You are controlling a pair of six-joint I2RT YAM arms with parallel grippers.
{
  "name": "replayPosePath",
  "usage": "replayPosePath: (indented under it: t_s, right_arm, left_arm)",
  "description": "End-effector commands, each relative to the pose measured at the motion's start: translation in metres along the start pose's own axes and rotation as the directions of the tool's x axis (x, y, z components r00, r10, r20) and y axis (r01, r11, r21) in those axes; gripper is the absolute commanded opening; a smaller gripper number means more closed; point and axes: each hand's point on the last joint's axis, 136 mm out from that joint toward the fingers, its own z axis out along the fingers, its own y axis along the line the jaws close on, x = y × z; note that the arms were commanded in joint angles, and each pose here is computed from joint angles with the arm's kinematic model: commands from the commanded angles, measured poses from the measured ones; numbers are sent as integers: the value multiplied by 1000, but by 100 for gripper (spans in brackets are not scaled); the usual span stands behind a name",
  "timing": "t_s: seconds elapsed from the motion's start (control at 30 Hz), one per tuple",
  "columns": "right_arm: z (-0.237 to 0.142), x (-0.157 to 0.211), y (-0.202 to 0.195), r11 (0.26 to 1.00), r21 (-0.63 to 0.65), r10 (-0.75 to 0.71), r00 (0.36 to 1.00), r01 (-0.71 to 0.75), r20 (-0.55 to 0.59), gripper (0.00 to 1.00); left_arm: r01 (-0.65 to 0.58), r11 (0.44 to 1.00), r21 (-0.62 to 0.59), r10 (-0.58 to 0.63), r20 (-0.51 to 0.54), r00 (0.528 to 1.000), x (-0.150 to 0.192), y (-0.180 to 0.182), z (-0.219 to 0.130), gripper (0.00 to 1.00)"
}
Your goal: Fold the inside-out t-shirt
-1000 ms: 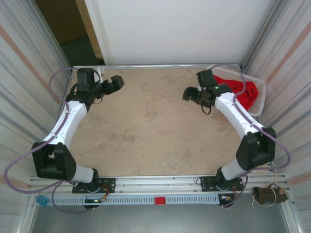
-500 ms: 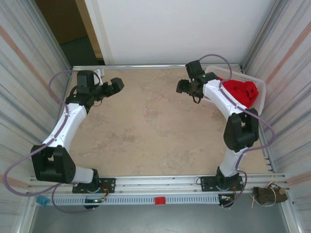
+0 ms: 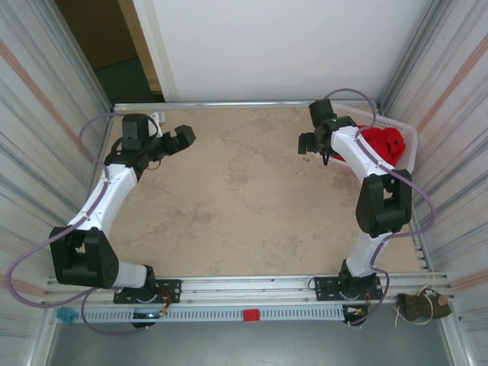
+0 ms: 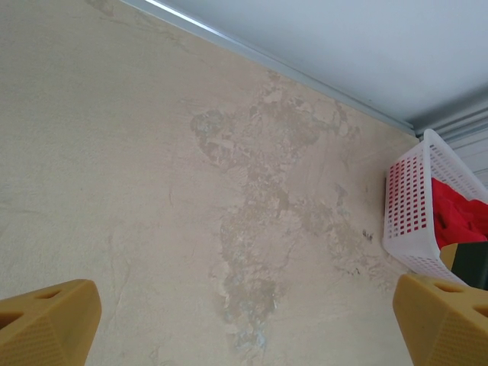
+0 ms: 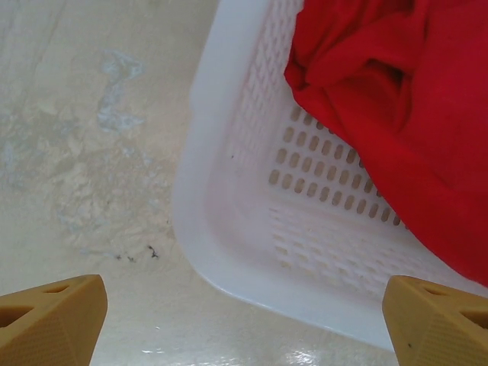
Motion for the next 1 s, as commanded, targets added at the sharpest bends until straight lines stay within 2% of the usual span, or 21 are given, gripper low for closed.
replayPosePath:
  t_s: [0.0,0.13,0.23,0.33,0.53,0.67,0.77,0.87,0.97]
  right_arm:
    - [10,11,-7,990,74,-119,992,122,-48,92]
    - [36,23,-21,958,207,-176,976,201,-131,90]
    - [48,31,-24,940,251,-189,966,230,-176,85]
    - [52,34,-19,935,260,-195,963,240,-188,68]
    - [50,17,9,948,235,-187,972,216,-139,24]
    - [53,-2,32,963,205,-152,982,173,-114,7]
    - [51,-29,50,984,159,-70,995,80,-69,0]
    - [53,-51,61,993,106,54,998,-49,-45,0]
    - [61,-70,72,973,6,232,972,-232,-46,0]
  left_arm:
    - [-4,999,41,3,18,1000,-3,-5,-5,99]
    - [-1,999,45,0,14,1000,-2,-5,-4,99]
    - [-2,999,48,1,17,1000,-2,-6,-6,99]
    - [-3,999,49,1,24,1000,-4,-6,-8,99]
    - [2,998,59,-4,27,1000,-5,-8,-8,99]
    - [9,998,66,-11,27,1000,-5,-9,-8,99]
    - [14,998,67,-16,29,999,-6,-9,-8,99]
    - [16,998,66,-18,31,999,-7,-9,-8,99]
    - [17,998,61,-19,35,999,-7,-9,-8,99]
